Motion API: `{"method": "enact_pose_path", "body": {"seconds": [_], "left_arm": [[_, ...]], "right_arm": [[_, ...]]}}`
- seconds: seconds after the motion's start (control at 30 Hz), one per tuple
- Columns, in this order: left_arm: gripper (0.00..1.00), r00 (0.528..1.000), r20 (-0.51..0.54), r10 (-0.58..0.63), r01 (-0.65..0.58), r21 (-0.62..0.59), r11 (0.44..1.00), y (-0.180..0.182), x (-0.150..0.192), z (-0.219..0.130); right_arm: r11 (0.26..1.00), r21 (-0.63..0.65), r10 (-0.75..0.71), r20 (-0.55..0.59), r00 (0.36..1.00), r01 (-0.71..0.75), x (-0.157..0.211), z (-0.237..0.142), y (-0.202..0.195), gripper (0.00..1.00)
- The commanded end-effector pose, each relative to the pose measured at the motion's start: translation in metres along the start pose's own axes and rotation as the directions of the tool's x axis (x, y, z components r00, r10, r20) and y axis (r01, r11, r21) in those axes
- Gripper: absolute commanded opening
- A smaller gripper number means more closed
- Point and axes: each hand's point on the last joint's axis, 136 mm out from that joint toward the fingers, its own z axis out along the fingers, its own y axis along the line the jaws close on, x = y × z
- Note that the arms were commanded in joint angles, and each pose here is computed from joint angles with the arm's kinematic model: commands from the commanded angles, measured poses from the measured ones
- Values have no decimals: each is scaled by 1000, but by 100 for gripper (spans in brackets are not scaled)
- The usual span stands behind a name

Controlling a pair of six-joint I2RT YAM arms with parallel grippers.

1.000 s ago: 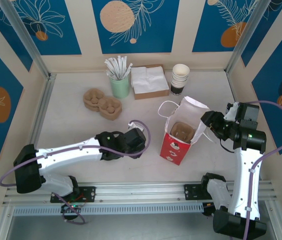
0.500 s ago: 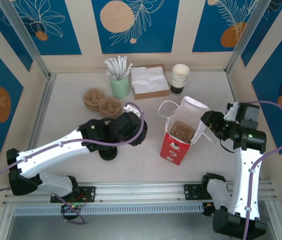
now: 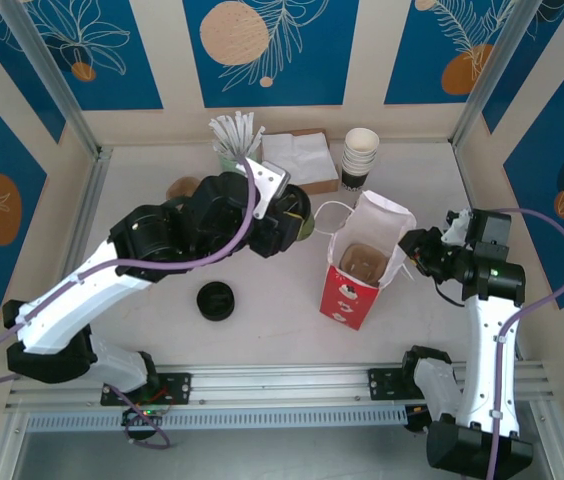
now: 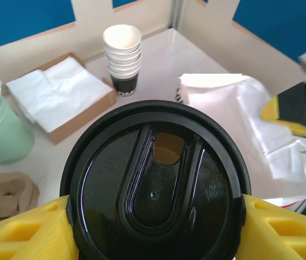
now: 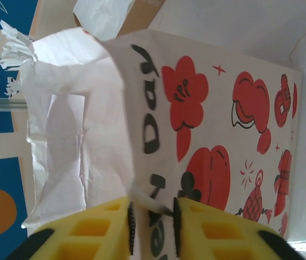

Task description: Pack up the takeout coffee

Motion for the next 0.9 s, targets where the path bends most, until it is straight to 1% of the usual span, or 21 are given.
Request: {"method": "enact_pose_path", "body": {"seconds": [0.0, 0.17, 0.3, 0.5, 0.73, 0.8, 0.87], "left_arm": [[64, 998, -4, 59, -59, 85, 995, -23, -9, 0], [64, 998, 10, 68, -68, 153, 986, -46, -24, 9], [64, 997, -8, 73, -70, 166, 984, -55, -23, 24], [64, 995, -69, 72, -61, 154, 986, -61, -8, 49], [64, 989, -135, 55, -43, 93, 995, -52, 20, 78], [64, 987, -150, 50, -39, 74, 997, -48, 29, 86], [63, 986, -163, 40, -31, 60, 998, -45, 37, 94]], "right_arm": [[996, -71, 52, -36, 998, -54, 11, 5, 10, 20], [983, -120, 126, -79, 989, -135, 25, 18, 17, 8], [980, -128, 144, -81, 986, -154, 35, 26, 23, 3], [984, -128, 120, -68, 990, -128, 48, 36, 39, 3], [985, -127, 108, -50, 993, -114, 50, 42, 47, 4], [986, -124, 109, -48, 993, -114, 49, 43, 48, 7], [986, -123, 108, -48, 993, -113, 48, 42, 49, 12]]}}
